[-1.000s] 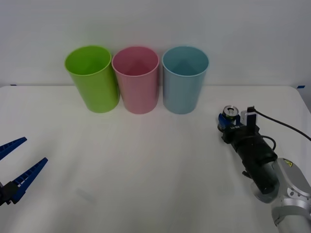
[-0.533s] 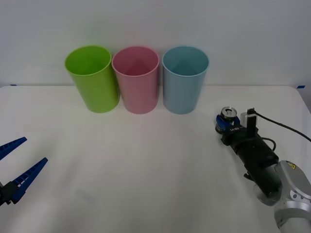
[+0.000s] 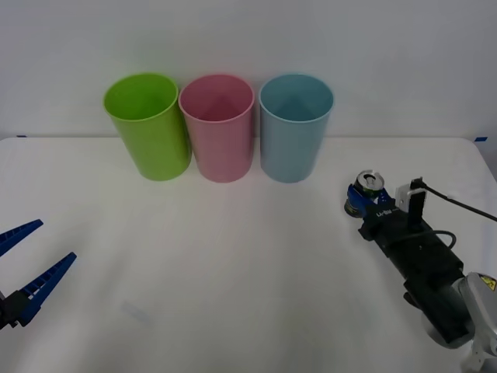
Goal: Grasp the object on the table and drop it into the matching bin: aluminum can to the light blue bin, PET bottle to the pink bin.
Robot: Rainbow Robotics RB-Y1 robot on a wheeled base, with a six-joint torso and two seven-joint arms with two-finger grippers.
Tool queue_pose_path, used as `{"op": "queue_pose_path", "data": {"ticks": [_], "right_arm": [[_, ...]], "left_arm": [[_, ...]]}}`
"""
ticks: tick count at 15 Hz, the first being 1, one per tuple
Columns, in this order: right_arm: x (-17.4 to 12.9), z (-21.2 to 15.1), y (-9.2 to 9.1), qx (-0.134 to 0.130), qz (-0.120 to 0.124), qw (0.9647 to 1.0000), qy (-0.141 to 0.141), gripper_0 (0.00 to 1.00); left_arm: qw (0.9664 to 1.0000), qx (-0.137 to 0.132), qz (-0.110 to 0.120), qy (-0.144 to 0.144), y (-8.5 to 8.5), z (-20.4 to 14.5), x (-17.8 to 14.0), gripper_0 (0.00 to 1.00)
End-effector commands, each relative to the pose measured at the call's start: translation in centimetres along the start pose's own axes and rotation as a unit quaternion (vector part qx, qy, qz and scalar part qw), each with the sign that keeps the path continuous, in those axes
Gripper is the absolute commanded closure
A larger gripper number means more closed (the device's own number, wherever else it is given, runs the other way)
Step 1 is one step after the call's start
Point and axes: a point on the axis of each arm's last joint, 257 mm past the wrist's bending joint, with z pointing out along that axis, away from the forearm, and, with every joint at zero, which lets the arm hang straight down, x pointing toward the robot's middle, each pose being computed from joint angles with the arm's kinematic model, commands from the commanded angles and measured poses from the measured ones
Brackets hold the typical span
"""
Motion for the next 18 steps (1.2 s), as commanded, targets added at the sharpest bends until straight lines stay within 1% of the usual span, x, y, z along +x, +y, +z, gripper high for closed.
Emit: {"op": "queue_pose_path", "data": {"ticks": [1,4,6,7,9,12,13,15,16,17,18], "right_arm": [[-2.7,-1.1,2.1,-0.028,0.024,0.9992,-0.016,1.00],[-5.8,-1.9,4.2,-0.061,0.042,0.9967,-0.032,1.00],[-8.2,-2.2,5.5,-0.087,0.052,0.9939,-0.044,1.00],[-9.2,-2.3,5.8,-0.096,0.052,0.9929,-0.048,1.00],[-11.5,-2.5,6.4,-0.116,0.045,0.9907,-0.056,1.00],[-14.5,-2.1,6.7,-0.141,0.034,0.9873,-0.065,1.00],[-15.5,-1.7,6.8,-0.148,0.019,0.9864,-0.070,1.00],[-17.6,-0.9,6.8,-0.158,0.001,0.9841,-0.080,1.00],[-18.6,-0.5,7.0,-0.165,0.005,0.9829,-0.082,1.00],[-19.3,0.1,7.1,-0.167,-0.002,0.9825,-0.084,1.00],[-20.0,0.6,7.2,-0.168,-0.004,0.9821,-0.085,1.00]], "left_arm": [[1.0000,0.000,0.000,0.000,0.0,0.0,0.0,0.00],[1.0000,0.000,0.000,0.000,0.0,0.0,0.0,0.00],[1.0000,0.000,0.000,0.000,0.0,0.0,0.0,0.00],[1.0000,0.000,0.000,0.000,0.0,0.0,0.0,0.00],[1.0000,0.000,0.000,0.000,0.0,0.0,0.0,0.00],[1.0000,0.000,0.000,0.000,0.0,0.0,0.0,0.00],[1.0000,0.000,0.000,0.000,0.0,0.0,0.0,0.00],[1.0000,0.000,0.000,0.000,0.0,0.0,0.0,0.00],[1.0000,0.000,0.000,0.000,0.0,0.0,0.0,0.00],[1.0000,0.000,0.000,0.000,0.0,0.0,0.0,0.00],[1.0000,0.000,0.000,0.000,0.0,0.0,0.0,0.00]]}}
